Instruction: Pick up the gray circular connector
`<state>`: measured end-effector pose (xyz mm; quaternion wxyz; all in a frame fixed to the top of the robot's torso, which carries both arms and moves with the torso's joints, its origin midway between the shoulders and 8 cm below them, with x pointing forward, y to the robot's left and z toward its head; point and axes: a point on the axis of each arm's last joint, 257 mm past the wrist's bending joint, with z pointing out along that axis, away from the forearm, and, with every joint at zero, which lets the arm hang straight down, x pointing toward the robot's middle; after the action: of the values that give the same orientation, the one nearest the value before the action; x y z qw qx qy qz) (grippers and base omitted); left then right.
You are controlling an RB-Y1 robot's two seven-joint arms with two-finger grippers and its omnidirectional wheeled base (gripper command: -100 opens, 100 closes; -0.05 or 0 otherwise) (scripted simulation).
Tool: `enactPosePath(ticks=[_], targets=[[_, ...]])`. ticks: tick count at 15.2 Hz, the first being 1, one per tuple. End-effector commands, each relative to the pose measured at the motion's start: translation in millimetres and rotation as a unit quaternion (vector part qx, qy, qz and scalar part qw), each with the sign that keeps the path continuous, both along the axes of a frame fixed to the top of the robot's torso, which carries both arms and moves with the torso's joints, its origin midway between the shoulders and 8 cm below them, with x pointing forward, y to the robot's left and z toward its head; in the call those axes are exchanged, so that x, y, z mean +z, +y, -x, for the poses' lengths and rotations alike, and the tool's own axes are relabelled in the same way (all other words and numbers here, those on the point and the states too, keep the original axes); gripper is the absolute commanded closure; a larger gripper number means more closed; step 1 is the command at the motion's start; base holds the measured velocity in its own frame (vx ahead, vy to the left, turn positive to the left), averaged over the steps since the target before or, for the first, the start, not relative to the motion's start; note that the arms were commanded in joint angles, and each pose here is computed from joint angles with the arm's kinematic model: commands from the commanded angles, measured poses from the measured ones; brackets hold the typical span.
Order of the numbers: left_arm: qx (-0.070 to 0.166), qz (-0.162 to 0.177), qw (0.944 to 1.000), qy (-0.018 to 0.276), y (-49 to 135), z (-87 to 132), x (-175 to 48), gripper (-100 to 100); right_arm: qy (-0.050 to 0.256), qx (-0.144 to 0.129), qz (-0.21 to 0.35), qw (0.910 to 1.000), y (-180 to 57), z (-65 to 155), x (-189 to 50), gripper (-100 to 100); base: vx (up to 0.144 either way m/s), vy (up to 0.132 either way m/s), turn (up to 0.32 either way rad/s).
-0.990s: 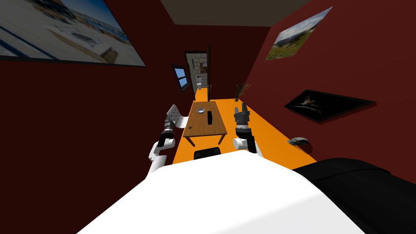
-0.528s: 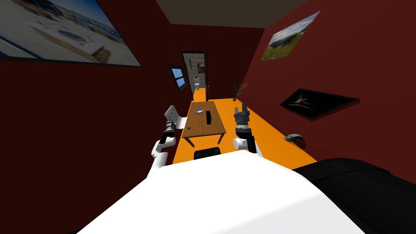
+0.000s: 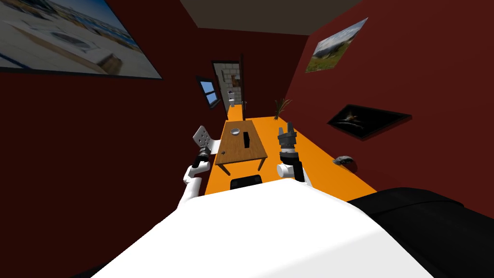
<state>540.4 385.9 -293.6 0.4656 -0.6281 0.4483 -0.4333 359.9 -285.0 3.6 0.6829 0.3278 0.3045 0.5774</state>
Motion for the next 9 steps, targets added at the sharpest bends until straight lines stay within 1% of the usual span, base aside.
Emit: enactPosePath(ticks=[1, 2, 3, 4, 5, 6, 7, 8, 9], targets=[[0.01, 0.023, 0.9993, 0.027, 2.0, -3, -20, -100, 0.0, 0.0, 0.0, 1.0, 0, 0, 0, 0, 0.005, 0.011, -0.088], [0.012, 0.024, 0.999, 0.036, 3.3, 0, -29, -100, 0.0, 0.0, 0.0, 1.0, 0, 0, 0, 0, 0.006, 0.012, -0.08], [0.012, 0.024, 0.999, 0.036, 3.3, 0, -29, -100, 0.0, 0.0, 0.0, 1.0, 0, 0, 0, 0, 0.004, 0.01, -0.025], [0.02, 0.041, 0.9973, 0.058, 2.9, 0, -45, -100, 0.0, 0.0, 0.0, 1.0, 0, 0, 0, 0, 0.006, 0.009, -0.055], [0.02, 0.041, 0.9972, 0.059, 3.0, 1, -47, -100, 0.0, 0.0, 0.0, 1.0, 0, 0, 0, 0, 0.006, 0.01, -0.065], [0.027, 0.057, 0.9949, 0.079, 1.3, 1, -61, -100, 0.0, 0.0, 0.0, 1.0, 0, 0, 0, 0, 0.01, 0.01, -0.102], [0.027, 0.058, 0.9946, 0.082, 1.5, 2, -64, -100, 0.0, 0.0, 0.0, 1.0, 0, 0, 0, 0, 0.012, 0.013, -0.081], [0.034, 0.074, 0.9912, 0.104, -1.2, 4, -81, -100, 0.0, 0.0, 0.0, 1.0, 0, 0, 0, 0, 0.018, 0.014, -0.081], [0.034, 0.074, 0.9912, 0.104, -1.2, 4, -81, -100, 0.0, 0.0, 0.0, 1.0, 0, 0, 0, 0, 0.017, 0.014, -0.06]])
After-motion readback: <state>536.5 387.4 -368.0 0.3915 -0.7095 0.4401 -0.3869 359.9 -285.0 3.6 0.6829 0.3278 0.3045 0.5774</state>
